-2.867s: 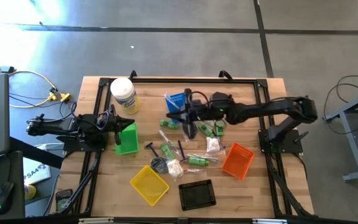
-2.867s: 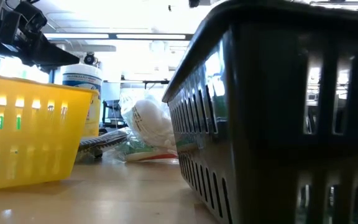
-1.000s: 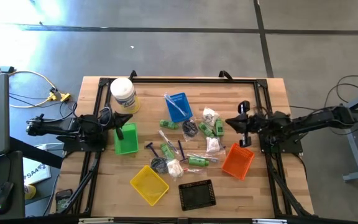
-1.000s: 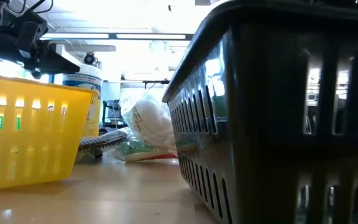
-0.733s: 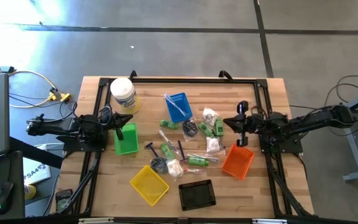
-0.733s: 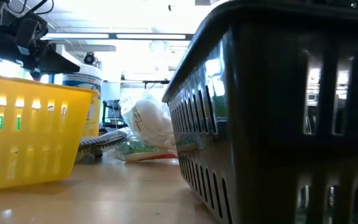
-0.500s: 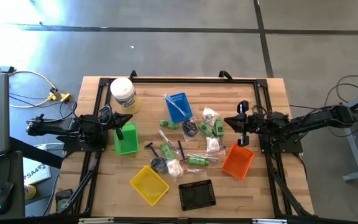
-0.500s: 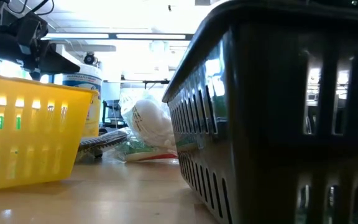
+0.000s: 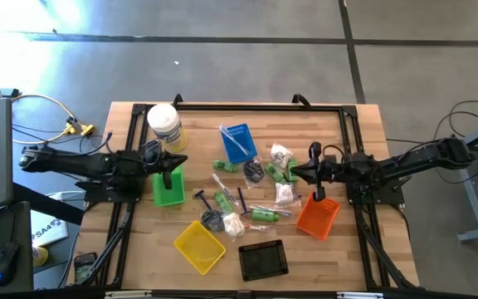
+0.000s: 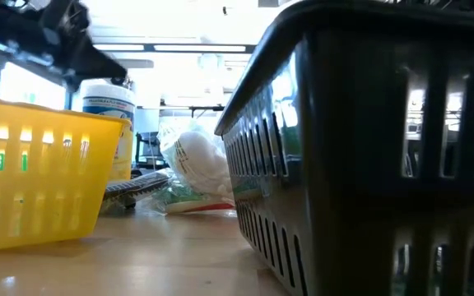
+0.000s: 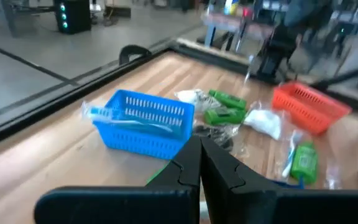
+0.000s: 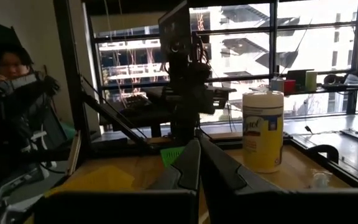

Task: Pick & Place Travel size toiletries
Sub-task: Put the green shampoo into the green bin

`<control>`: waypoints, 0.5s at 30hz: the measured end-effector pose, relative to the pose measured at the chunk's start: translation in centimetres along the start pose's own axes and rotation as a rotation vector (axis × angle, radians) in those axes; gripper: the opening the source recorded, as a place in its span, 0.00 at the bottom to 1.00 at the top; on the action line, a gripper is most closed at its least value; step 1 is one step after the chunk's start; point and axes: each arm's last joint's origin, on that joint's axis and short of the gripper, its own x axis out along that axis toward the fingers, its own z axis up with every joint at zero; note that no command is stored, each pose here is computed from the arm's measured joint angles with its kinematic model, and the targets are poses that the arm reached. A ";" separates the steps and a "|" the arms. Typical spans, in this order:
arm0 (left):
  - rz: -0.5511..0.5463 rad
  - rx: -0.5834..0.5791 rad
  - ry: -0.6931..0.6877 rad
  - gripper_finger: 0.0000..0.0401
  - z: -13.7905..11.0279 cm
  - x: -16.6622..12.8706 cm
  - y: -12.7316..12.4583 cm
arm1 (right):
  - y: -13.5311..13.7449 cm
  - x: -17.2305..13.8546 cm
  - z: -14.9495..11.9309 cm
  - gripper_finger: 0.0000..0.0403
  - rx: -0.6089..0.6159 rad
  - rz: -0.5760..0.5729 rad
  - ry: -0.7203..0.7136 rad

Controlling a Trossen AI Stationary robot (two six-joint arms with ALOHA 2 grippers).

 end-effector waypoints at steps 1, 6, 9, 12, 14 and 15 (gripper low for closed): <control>0.007 0.035 0.023 0.00 0.6 0.6 -0.5 | 0.0 0.0 0.1 0.01 0.000 0.001 -0.010; 0.064 0.202 0.173 0.07 3.1 4.9 -2.9 | 0.1 -0.1 1.7 0.01 0.022 0.009 -0.171; -0.017 0.302 0.356 0.18 3.6 7.7 -3.9 | 0.1 -0.2 2.1 0.01 0.004 0.009 -0.217; -0.166 0.397 0.554 0.32 2.7 9.9 -5.1 | 0.1 -0.2 2.0 0.01 0.002 0.016 -0.202; -0.240 0.437 0.645 0.40 2.0 11.2 -5.9 | 0.1 -0.2 1.6 0.01 0.012 0.027 -0.165; -0.288 0.445 0.681 0.43 1.7 11.8 -6.4 | 0.1 -0.1 1.4 0.01 0.020 0.029 -0.144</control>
